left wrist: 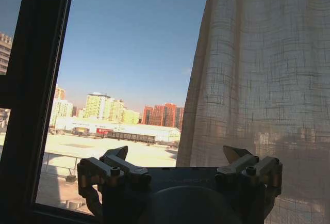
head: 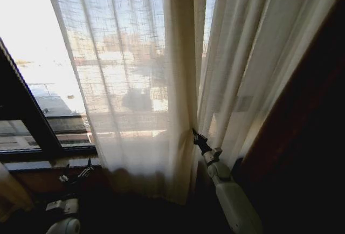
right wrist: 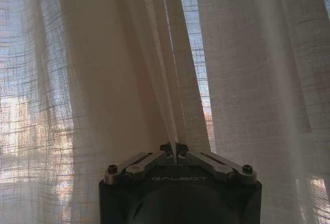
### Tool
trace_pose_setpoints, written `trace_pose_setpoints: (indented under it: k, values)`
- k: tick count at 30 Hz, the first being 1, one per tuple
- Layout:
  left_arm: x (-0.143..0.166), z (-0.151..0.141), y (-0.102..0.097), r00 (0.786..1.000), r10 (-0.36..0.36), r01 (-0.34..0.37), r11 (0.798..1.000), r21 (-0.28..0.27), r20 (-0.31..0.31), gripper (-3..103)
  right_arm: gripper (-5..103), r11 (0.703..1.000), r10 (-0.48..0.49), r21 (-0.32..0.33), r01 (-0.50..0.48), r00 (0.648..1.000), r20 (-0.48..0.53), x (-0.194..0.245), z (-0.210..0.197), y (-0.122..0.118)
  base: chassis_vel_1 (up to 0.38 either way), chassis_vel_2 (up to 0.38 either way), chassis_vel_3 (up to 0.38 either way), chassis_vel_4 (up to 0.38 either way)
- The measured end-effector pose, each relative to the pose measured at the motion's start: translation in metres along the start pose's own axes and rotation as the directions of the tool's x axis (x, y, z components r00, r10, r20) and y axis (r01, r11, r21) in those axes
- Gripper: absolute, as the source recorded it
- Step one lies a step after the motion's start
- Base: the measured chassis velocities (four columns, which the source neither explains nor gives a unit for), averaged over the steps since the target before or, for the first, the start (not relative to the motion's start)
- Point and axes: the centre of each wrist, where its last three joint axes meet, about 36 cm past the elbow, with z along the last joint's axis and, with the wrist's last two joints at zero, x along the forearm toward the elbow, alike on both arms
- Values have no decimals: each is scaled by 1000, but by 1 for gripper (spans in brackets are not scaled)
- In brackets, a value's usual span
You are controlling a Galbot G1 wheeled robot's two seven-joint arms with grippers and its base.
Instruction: Open the curtains by pulling them apart, changing their state from closed to fully open.
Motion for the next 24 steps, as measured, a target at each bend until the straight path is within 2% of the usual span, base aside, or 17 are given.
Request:
trace_pose_setpoints:
  k: [5, 13, 18, 24]
  values:
    - [0, 0, 0, 1000, 1, -1, 1000, 0, 0, 100, 0, 1000, -1, 16, 1, 1000, 3, 0, 0, 0, -108, -145, 145, 107]
    - [0, 0, 0, 1000, -1, 1, 1000, -1, 0, 100, 0, 999, -8, 49, 9, 1000, -4, -1, 0, 1, 30, 16, -14, -18]
    - [0, 0, 0, 1000, -1, 1, 1000, 0, 0, 100, 0, 999, 20, 28, -20, 1000, -2, 0, -3, 0, 0, 0, 0, 0]
    - [0, 0, 0, 1000, 0, 0, 1000, 0, 0, 100, 0, 1000, -1, 28, 1, 1000, -9, 2, -5, -5, 0, 0, 0, 0]
